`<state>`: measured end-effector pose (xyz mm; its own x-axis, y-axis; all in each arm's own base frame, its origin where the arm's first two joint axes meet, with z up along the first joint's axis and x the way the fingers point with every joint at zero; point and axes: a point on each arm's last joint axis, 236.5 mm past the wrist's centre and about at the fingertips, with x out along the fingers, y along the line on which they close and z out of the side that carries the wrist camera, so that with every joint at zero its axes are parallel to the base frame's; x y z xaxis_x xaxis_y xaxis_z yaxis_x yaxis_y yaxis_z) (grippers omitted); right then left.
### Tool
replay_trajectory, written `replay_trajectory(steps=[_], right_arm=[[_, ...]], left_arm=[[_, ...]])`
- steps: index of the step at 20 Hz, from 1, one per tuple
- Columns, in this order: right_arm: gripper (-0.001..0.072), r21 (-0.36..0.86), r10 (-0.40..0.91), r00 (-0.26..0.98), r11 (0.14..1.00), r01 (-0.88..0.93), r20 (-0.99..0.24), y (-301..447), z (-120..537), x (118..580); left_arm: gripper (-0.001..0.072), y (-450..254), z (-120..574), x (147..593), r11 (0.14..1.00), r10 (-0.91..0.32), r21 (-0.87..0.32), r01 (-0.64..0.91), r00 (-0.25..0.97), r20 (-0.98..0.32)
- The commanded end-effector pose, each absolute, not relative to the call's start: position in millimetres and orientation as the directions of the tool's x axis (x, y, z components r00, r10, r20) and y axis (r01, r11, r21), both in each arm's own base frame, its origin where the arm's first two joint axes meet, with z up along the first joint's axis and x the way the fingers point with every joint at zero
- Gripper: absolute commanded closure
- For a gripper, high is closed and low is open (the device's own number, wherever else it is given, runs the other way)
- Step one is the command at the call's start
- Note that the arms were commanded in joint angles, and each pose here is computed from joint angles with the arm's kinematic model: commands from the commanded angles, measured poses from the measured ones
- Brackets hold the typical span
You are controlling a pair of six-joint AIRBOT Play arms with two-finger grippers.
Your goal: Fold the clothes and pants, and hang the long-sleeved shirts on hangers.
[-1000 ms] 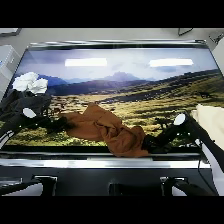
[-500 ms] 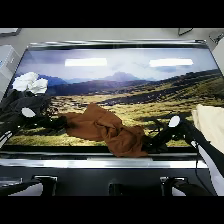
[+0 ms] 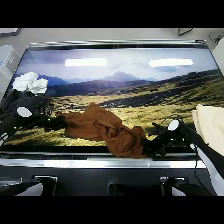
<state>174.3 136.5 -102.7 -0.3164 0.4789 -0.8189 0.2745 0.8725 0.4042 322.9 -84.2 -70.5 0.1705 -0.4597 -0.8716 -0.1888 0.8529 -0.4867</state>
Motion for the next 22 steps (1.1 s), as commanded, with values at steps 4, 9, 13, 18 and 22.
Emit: replay_trajectory(steps=[4,9,13,18,22], right_arm=[[0.0679,0.391,0.39,0.046,0.92,0.02,-0.92,117,-10,289],[0.0676,0.178,0.159,0.815,0.982,-0.069,-0.557,38,285,391],[0.0676,0.122,0.114,0.968,0.989,-0.088,-0.225,27,421,334],[0.0676,0.104,0.105,0.992,0.99,-0.097,-0.072,25,467,273],[0.0676,0.063,0.043,0.983,0.998,-0.032,-0.179,10,443,256]], left_arm=[[0.0677,-69,76,383,0.887,-0.421,-0.458,0.057,0.507,-0.752],[0.0677,-52,377,366,0.933,-0.325,-0.245,0.265,0.912,-0.249],[0.0677,-65,473,288,0.93,-0.319,-0.198,0.31,0.947,-0.015],[0.0677,-81,471,238,0.919,-0.354,-0.204,0.338,0.934,-0.044],[0.0677,-85,411,251,0.903,-0.385,-0.296,0.312,0.892,-0.235]])
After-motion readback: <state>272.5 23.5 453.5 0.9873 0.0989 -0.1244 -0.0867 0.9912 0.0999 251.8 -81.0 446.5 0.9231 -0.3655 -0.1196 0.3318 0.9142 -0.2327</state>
